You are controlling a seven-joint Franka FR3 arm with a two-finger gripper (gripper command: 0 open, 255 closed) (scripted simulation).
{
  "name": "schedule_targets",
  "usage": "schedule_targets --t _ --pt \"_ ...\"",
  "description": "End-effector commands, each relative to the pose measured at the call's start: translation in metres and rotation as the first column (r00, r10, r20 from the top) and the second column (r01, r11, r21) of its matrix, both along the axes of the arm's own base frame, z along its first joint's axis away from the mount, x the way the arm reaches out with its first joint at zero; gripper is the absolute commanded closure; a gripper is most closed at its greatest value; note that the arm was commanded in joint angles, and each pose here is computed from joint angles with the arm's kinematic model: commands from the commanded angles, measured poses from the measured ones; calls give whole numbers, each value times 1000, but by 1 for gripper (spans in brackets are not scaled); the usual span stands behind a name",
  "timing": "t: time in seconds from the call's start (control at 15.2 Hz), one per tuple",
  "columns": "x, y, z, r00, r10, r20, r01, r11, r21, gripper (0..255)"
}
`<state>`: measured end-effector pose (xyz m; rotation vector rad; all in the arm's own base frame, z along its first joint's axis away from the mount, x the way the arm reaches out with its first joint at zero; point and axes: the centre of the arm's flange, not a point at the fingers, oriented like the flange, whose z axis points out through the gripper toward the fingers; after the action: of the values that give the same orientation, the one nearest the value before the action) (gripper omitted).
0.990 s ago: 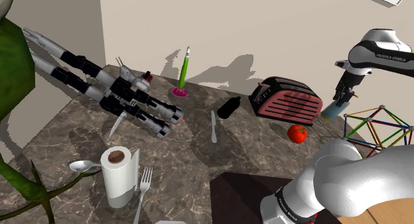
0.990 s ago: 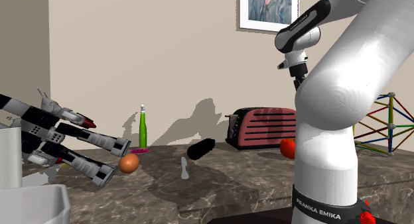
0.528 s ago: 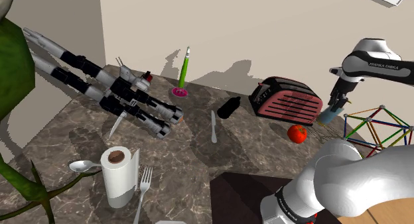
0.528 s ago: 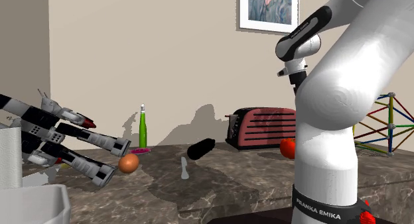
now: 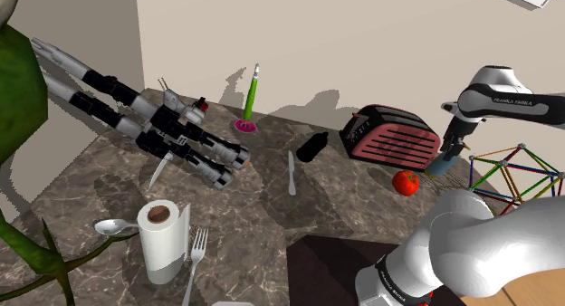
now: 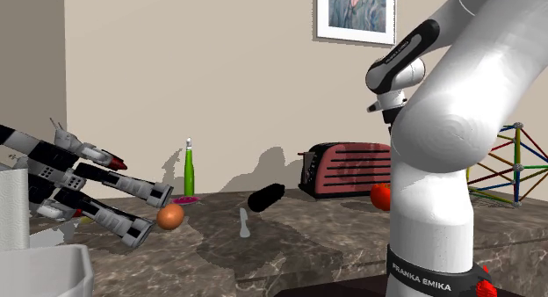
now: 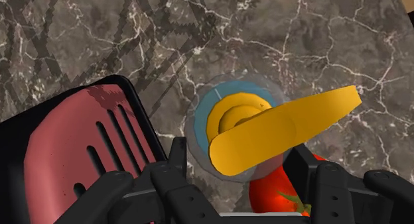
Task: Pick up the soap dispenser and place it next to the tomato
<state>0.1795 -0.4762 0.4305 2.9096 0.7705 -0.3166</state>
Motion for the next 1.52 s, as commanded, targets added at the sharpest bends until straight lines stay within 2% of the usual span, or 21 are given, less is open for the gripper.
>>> schedule_targets --t 0.0,0.79,1.32,1.39,1.45 --pt "0 0 -10 1000 0 0 0 1000 0 255" --pt "0 0 -74 1000 0 0 0 1000 0 255" --pt "0 0 -76 1000 0 0 0 1000 0 255" --pt "0 0 -76 1000 0 0 0 1000 0 0" --pt "0 0 -76 1000 0 0 0 1000 0 0"
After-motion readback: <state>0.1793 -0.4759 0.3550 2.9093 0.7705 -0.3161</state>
